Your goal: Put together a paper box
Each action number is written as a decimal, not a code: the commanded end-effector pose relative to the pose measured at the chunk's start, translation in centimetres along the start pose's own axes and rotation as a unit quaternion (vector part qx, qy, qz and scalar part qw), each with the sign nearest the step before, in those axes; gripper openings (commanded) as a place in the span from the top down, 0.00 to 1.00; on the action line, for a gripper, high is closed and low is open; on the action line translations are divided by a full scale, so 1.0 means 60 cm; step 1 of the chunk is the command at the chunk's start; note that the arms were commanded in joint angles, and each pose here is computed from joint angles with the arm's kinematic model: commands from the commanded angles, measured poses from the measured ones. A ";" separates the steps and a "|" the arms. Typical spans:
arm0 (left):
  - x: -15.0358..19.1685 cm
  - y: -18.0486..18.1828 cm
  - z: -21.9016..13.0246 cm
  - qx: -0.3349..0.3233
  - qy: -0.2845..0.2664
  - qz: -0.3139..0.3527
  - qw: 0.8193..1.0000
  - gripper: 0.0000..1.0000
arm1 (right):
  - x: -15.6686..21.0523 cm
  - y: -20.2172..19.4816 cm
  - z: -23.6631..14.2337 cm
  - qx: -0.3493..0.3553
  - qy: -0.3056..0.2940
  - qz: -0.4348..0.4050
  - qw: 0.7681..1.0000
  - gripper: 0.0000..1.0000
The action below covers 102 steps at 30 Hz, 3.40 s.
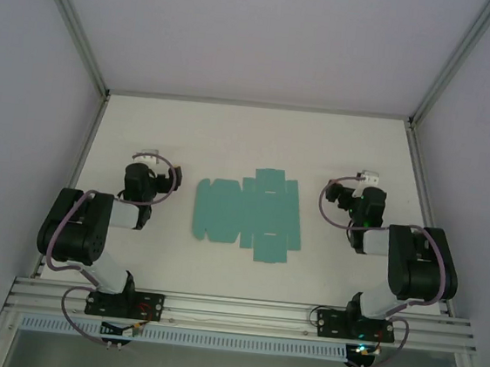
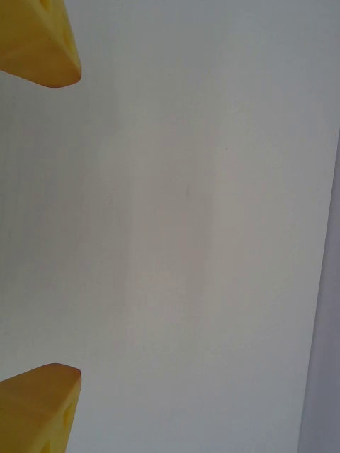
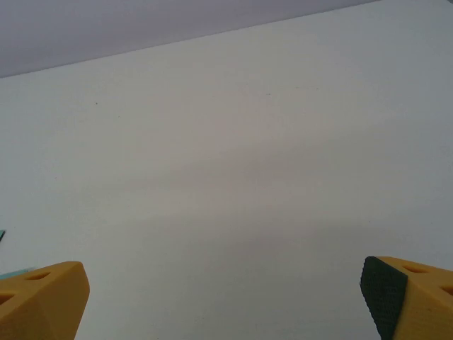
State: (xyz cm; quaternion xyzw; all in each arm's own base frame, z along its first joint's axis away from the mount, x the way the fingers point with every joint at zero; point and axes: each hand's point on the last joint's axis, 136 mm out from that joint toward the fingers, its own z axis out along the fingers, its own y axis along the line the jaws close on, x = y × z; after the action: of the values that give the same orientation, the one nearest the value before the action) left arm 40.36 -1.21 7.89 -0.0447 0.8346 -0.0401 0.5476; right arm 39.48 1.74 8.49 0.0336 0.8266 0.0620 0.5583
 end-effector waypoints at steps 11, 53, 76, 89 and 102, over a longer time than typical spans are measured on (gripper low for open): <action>-0.002 -0.004 -0.002 0.006 -0.002 0.006 1.000 0.00 | -0.020 0.008 0.002 -0.012 -0.019 0.004 1.000 0.00; 0.008 -0.161 -0.132 0.084 0.210 -0.175 0.958 0.00 | 0.052 0.229 -0.109 -0.102 0.338 0.118 0.928 0.20; 0.138 -0.279 -0.123 0.249 0.344 -0.226 0.877 0.15 | 0.260 0.239 -0.077 -0.041 0.486 0.132 0.863 0.66; 0.041 -0.335 -0.151 0.351 0.252 -0.241 0.869 0.72 | 0.268 0.244 -0.089 -0.063 0.482 0.141 0.863 0.66; -0.077 -0.357 -0.239 0.410 0.186 -0.200 0.870 1.00 | 0.040 0.264 -0.138 -0.149 0.335 0.114 0.923 0.27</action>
State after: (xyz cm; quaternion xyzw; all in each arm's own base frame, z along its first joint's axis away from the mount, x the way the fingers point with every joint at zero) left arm 30.45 -21.00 16.85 -0.0067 0.8253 -0.4701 0.3127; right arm 31.26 17.97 8.92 0.0381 0.9430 0.2505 0.2158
